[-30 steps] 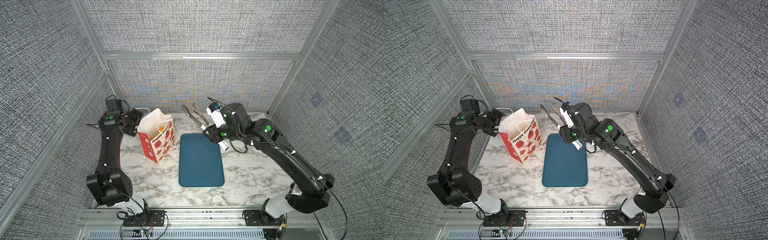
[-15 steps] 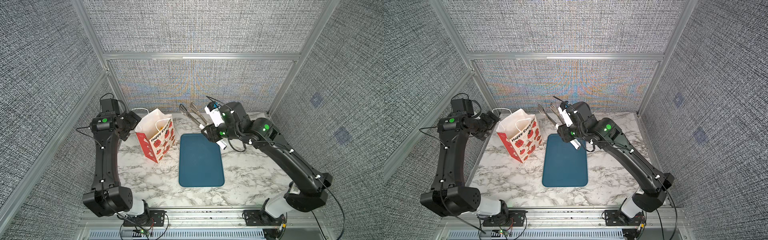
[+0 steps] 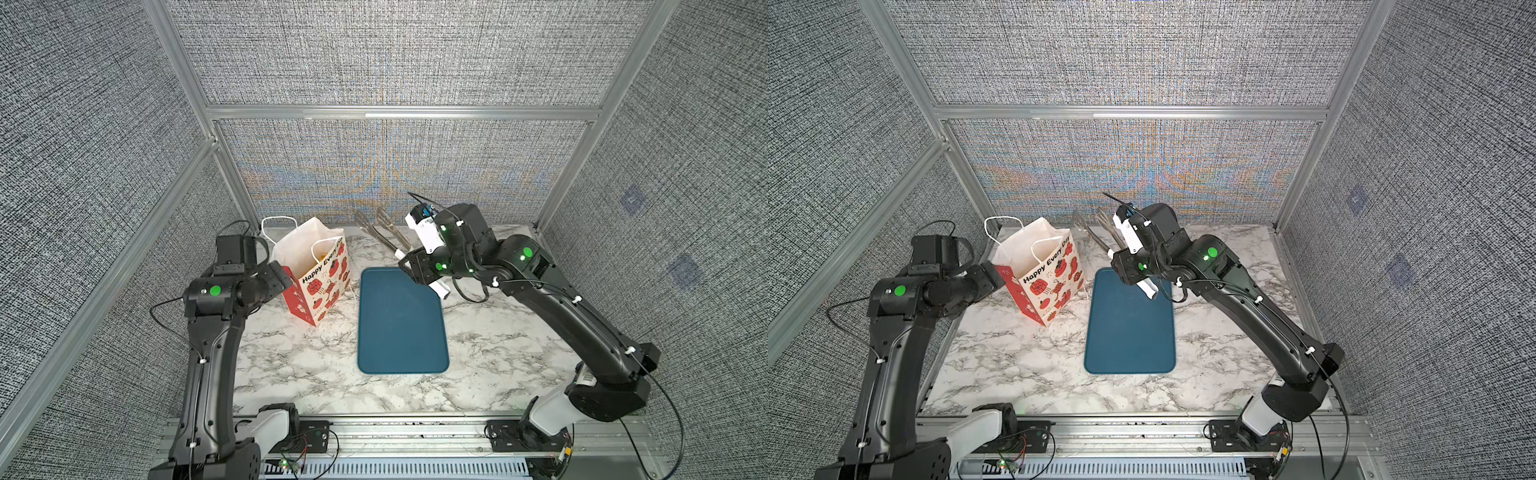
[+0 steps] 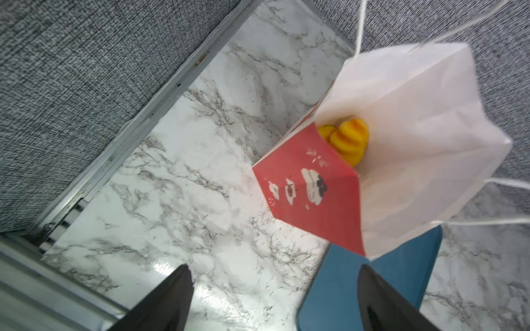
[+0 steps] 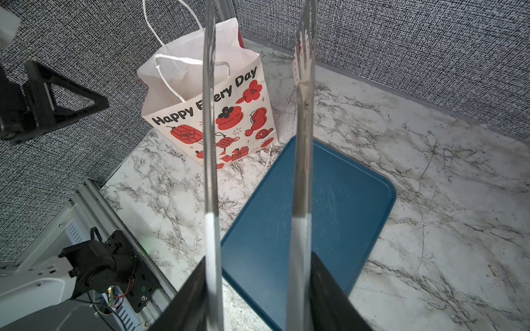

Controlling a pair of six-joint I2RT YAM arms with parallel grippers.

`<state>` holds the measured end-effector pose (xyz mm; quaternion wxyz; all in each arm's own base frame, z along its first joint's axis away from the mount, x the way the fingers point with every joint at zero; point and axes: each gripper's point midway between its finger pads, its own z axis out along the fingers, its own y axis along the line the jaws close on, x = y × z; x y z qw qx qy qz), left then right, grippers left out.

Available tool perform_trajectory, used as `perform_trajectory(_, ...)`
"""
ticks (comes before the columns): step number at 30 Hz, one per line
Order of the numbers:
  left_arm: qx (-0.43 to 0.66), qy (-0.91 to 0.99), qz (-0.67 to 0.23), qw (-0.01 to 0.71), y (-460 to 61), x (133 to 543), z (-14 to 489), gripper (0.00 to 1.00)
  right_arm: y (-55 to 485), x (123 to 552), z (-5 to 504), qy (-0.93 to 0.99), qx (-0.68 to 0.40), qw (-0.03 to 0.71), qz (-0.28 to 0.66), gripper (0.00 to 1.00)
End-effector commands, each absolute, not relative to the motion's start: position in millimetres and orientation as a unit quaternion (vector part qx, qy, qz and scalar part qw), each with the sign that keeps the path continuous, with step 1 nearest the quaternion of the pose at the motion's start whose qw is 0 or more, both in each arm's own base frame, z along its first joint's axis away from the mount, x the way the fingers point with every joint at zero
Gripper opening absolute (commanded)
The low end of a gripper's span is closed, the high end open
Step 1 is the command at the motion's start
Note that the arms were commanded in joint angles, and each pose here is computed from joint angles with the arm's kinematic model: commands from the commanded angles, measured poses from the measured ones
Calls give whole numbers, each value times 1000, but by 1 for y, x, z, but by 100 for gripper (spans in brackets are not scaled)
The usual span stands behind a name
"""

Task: Pack bread into a paper bag
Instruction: Move the paper bag to the center of the board.

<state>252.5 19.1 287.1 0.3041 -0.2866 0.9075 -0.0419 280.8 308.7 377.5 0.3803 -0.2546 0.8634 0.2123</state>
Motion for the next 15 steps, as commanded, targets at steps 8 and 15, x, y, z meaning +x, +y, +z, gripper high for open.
perform_trajectory(8, -211, 941, 1, 263, 13, 207, 242, 89, 316, 285, 379, 857, -254, 388, 224, 51)
perform_trajectory(15, -139, 960, 17, 240, -1, 212, 217, 92, 317, 285, 370, 859, -255, 384, 222, 51)
